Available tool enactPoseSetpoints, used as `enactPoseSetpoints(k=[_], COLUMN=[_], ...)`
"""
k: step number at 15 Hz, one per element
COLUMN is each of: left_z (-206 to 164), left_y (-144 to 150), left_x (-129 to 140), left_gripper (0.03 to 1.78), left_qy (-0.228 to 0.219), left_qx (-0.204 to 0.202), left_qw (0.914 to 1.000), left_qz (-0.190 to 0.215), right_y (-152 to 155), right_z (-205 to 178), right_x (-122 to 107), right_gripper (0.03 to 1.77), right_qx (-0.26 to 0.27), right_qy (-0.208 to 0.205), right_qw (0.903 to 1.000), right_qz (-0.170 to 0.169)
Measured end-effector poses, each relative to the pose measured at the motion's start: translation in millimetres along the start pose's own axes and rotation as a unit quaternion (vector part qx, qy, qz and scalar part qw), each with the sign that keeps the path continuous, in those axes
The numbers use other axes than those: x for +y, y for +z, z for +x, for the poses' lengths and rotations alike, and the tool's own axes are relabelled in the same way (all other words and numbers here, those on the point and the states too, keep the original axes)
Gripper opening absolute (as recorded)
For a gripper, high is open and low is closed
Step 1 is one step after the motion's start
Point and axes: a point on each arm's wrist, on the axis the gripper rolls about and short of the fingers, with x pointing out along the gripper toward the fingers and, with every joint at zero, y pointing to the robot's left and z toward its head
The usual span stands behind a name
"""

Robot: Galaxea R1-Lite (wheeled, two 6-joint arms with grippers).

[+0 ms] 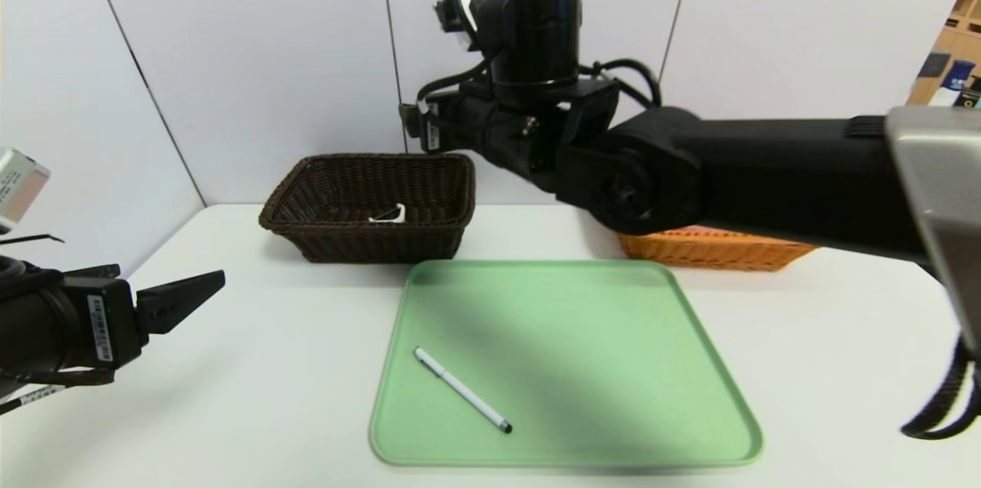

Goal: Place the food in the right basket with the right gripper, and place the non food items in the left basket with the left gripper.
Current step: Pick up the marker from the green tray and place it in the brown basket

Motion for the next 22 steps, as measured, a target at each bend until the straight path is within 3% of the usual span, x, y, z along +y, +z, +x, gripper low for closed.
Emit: enactPoseSetpoints(k=[4,8,11,14,17,19,22], left_z=[3.3,10.1,17.2,27.3,45.4,57.5,66.1], left_y=[9.5,21.2,34.2,43.2,50.6,47.8,38.1], left_x=[-8.0,-21.5,-39.2,-62.7,-87.2,-102.7,-121.5], left_gripper=[1.69,1.69,1.69,1.69,1.69,1.69,1.69], left_qy=[-0.022,-0.053,-0.082,-0.106,-0.110,-0.105,-0.106], left_qx=[-0.005,-0.006,0.007,0.036,0.060,0.093,0.136], left_qw=[0.9997,0.9985,0.9962,0.9931,0.9920,0.9901,0.9851], left_qz=[0.006,0.015,0.027,0.037,0.013,-0.004,-0.001], right_y=[46.7,69.0,47.3,31.3,18.8,11.5,3.2], right_z=[-58.1,-128.1,-160.4,-182.5,-198.6,-209.4,-218.9], right_x=[-14.6,-48.4,-90.2,-122.7,-145.0,-157.8,-170.4], right_gripper=[1.61,1.65,1.67,1.68,1.69,1.69,1.69], right_qx=[0.038,0.133,0.236,0.283,0.326,0.364,0.394], right_qy=[-0.006,-0.041,-0.096,-0.148,-0.196,-0.228,-0.269], right_qw=[0.9992,0.9894,0.9653,0.9463,0.9246,0.9030,0.8782], right_qz=[-0.014,-0.042,-0.060,-0.052,-0.022,-0.001,0.038])
